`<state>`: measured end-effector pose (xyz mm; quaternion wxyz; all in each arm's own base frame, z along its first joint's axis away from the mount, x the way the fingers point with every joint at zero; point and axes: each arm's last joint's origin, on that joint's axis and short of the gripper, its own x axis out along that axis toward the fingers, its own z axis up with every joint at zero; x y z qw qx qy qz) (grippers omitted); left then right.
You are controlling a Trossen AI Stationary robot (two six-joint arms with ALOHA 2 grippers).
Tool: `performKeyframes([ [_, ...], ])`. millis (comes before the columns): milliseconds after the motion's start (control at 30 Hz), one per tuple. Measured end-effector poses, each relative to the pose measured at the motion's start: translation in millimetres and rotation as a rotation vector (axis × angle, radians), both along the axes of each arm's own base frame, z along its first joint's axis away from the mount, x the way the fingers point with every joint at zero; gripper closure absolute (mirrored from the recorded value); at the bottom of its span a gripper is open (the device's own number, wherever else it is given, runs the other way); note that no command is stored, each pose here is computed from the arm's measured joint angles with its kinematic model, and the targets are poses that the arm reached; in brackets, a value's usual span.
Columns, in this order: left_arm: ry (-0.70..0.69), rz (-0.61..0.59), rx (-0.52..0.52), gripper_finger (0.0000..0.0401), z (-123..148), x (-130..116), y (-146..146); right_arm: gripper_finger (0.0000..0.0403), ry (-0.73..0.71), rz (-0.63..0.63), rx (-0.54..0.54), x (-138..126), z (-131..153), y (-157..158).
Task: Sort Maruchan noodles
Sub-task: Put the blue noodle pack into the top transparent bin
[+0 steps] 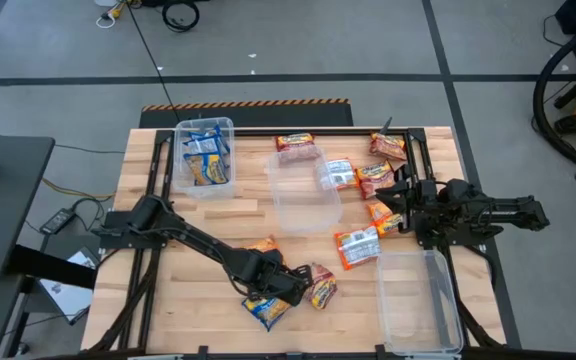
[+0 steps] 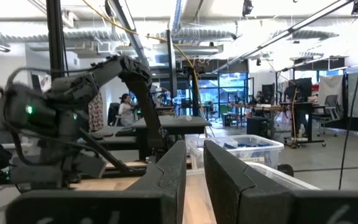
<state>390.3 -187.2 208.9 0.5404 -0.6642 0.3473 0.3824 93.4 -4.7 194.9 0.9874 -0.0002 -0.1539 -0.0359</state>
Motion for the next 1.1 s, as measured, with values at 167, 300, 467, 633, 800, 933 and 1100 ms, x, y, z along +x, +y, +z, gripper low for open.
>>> performKeyframes([
  [167,0.079,-0.046,0.071,0.0190,-13.5,-5.6,-2.8,0.0339,-0.004,0.000,0.000,-0.1,0.5,0.0],
  [300,0.077,-0.050,0.091,0.0190,-19.5,-6.4,-9.2,0.0339,-0.003,-0.001,0.000,-0.1,0.3,0.0],
  [467,0.089,-0.037,0.057,0.0190,-22.6,-11.9,-21.3,0.0339,-0.003,0.000,0.000,-0.1,0.3,0.0],
  [633,0.099,-0.044,0.025,0.0190,-23.4,-20.9,-37.2,0.0339,-0.005,0.000,0.000,-0.2,0.6,0.0],
  [800,0.123,-0.070,-0.005,0.0190,-25.0,-32.4,-54.6,0.0339,-0.005,-0.001,0.000,-0.2,0.6,0.0],
  [933,0.168,-0.087,0.021,0.0190,-36.1,-38.0,-61.5,0.0339,-0.005,-0.001,0.000,-0.2,0.6,0.0],
  [1100,0.200,-0.106,0.006,0.0190,-46.4,-37.5,-65.5,0.0339,-0.002,-0.001,0.000,-0.1,0.3,0.0],
])
